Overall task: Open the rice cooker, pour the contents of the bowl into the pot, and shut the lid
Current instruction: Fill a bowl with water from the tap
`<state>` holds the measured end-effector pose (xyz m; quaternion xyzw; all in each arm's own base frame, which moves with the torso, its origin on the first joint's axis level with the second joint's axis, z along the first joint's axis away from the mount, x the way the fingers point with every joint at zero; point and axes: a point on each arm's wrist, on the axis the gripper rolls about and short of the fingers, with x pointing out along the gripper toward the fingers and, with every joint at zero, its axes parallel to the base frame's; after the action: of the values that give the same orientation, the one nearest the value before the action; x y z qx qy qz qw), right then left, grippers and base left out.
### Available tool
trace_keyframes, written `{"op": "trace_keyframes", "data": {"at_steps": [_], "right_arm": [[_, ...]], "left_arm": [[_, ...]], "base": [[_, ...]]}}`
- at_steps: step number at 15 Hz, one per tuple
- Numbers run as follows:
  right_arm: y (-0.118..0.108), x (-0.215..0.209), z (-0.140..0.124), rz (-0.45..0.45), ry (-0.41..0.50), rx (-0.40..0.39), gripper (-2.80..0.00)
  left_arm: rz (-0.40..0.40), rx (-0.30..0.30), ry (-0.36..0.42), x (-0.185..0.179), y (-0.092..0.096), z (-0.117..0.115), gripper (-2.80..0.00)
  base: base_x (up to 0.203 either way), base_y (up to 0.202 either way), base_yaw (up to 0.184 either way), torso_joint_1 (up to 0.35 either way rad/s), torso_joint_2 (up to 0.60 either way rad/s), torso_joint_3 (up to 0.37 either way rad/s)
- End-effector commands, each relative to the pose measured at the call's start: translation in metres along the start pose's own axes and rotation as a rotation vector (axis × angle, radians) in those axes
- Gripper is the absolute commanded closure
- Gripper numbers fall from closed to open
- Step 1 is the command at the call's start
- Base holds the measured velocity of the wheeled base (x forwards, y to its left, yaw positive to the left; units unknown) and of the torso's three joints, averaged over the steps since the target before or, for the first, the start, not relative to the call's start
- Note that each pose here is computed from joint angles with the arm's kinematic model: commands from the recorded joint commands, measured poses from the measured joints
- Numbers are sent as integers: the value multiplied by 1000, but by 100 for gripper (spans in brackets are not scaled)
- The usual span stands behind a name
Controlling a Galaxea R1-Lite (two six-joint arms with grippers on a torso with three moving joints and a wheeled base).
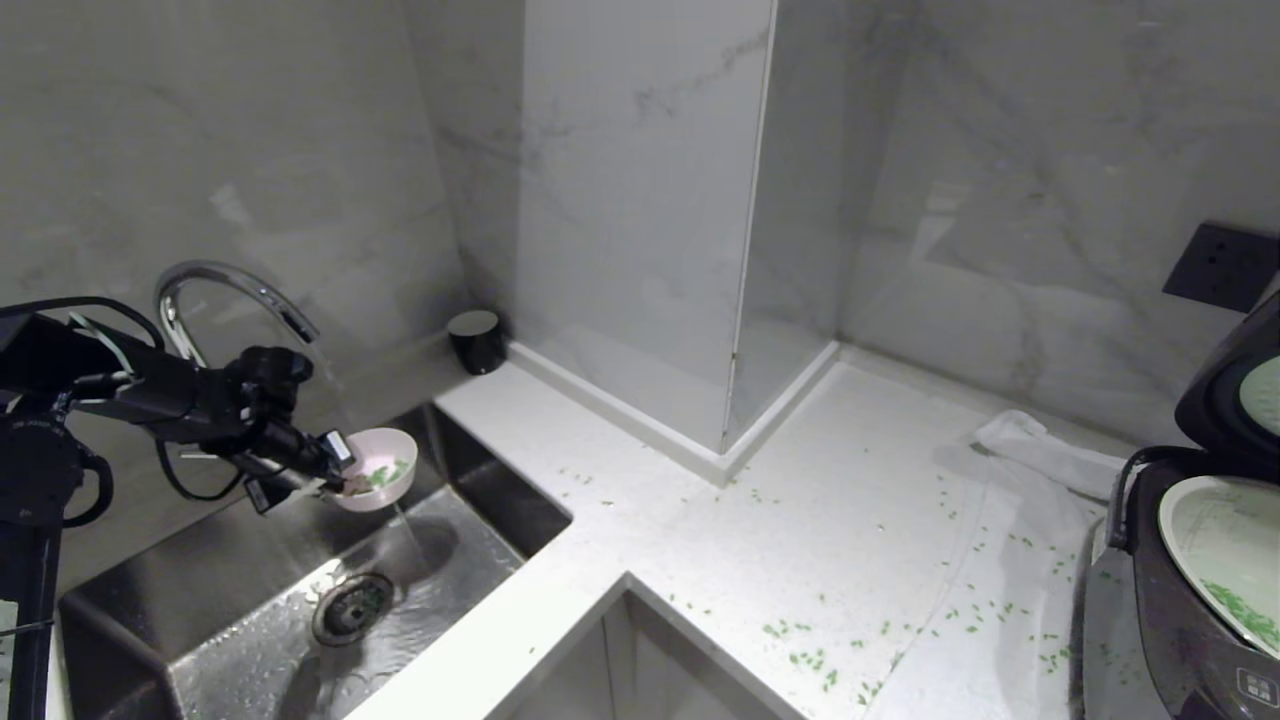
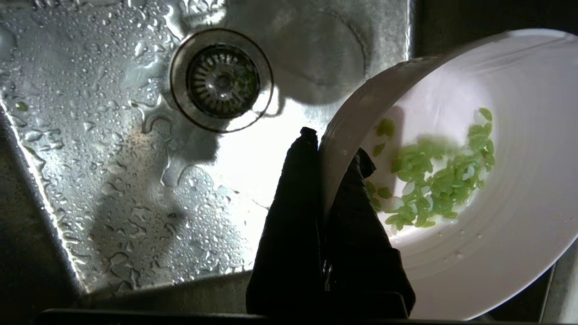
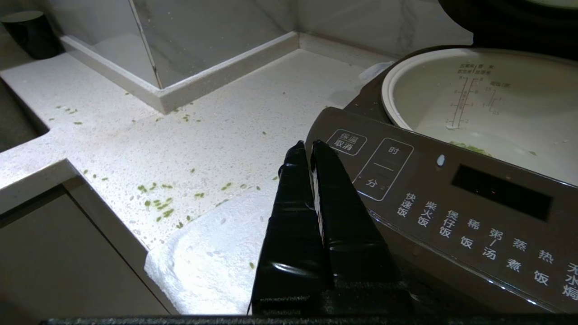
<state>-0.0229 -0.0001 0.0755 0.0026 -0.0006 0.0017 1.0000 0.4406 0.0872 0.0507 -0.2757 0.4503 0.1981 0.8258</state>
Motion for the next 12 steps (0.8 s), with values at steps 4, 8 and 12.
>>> {"op": "trace_keyframes", "data": {"at_steps": [4,8,12], "right_arm": [[0,0,0,1,3,0,0],[0,0,0,1,3,0,0],[0,0,0,0,3,1,0]], "left_arm": [[-5,-34,-23,5,1,9,0],[-5,-36,-21,5,1,9,0],[-4,-45,-20,6,1,9,0]], "base": [[0,0,0,0,0,0],[0,0,0,0,0,0],[0,0,0,0,0,0]]}}
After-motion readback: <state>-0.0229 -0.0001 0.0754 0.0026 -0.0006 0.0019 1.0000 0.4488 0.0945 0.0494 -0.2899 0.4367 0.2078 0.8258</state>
